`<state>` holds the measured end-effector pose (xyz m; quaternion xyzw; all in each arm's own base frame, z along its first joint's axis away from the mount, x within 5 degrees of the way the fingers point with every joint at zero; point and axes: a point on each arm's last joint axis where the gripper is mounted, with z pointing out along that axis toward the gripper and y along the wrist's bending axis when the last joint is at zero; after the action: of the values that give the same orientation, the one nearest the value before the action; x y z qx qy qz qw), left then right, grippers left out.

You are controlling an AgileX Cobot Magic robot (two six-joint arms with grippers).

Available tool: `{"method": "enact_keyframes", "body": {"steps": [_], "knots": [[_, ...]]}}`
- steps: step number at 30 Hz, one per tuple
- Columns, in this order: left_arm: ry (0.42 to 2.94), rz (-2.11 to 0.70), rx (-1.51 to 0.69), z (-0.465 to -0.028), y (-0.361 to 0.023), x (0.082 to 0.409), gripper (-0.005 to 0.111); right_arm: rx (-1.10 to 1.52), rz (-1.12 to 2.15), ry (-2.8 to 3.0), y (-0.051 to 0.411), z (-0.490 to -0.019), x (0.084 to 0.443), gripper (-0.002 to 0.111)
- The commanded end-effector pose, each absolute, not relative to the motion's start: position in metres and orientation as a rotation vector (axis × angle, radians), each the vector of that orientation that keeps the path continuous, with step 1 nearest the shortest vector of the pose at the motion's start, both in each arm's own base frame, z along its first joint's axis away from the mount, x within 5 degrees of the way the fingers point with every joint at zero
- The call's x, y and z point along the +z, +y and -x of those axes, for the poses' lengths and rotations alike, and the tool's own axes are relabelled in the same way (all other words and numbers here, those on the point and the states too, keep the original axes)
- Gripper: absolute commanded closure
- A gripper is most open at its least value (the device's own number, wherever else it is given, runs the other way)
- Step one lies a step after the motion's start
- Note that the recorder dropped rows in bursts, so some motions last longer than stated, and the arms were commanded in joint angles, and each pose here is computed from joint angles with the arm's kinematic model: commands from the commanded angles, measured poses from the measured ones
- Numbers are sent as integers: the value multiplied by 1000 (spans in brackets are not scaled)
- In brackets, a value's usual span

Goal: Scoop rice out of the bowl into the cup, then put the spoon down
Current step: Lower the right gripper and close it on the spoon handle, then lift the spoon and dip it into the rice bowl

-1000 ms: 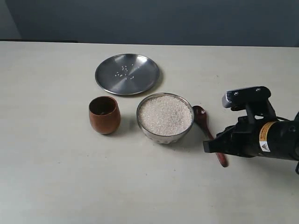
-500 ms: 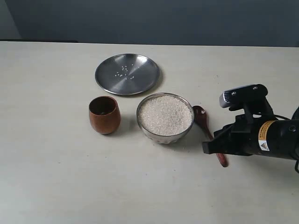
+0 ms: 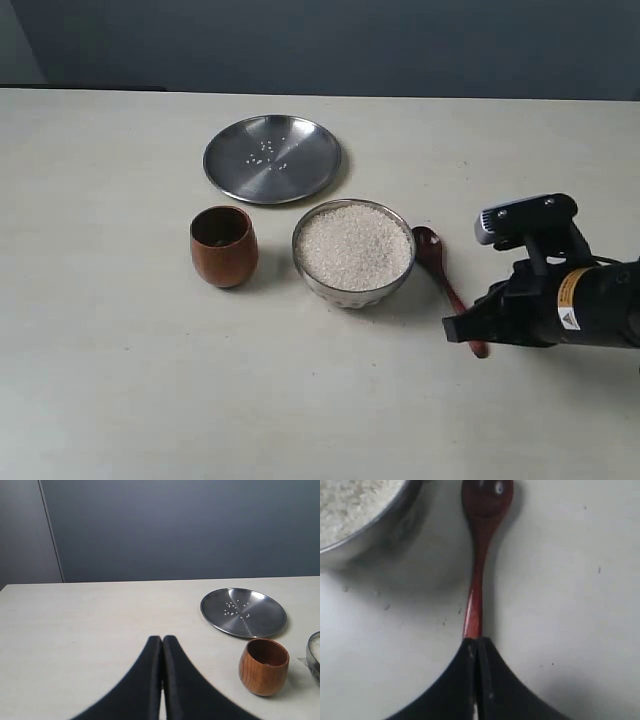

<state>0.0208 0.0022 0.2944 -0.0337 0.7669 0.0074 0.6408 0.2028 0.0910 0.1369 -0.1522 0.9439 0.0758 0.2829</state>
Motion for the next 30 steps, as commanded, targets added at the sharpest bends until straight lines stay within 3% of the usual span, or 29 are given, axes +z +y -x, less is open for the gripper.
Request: {"method": "enact_keyframes", "body": {"steps": [1, 4, 6, 26, 27, 29, 30], "knots": [[1748, 84, 14, -21, 2, 296, 106, 195, 394, 2556, 90, -203, 132, 101], [1748, 84, 14, -21, 2, 296, 106, 190, 397, 2572, 90, -203, 128, 79], [1748, 84, 14, -21, 2, 296, 106, 192, 400, 2579, 91, -203, 126, 70], [1748, 84, 14, -21, 2, 296, 106, 230, 416, 2633, 96, -205, 102, 72], [1748, 84, 14, -21, 2, 296, 106, 231, 416, 2635, 96, -205, 101, 73], [1748, 84, 14, -21, 2, 296, 106, 227, 423, 2644, 96, -205, 99, 91], [1748, 84, 14, -21, 2, 296, 106, 225, 426, 2649, 96, -205, 98, 109]]}}
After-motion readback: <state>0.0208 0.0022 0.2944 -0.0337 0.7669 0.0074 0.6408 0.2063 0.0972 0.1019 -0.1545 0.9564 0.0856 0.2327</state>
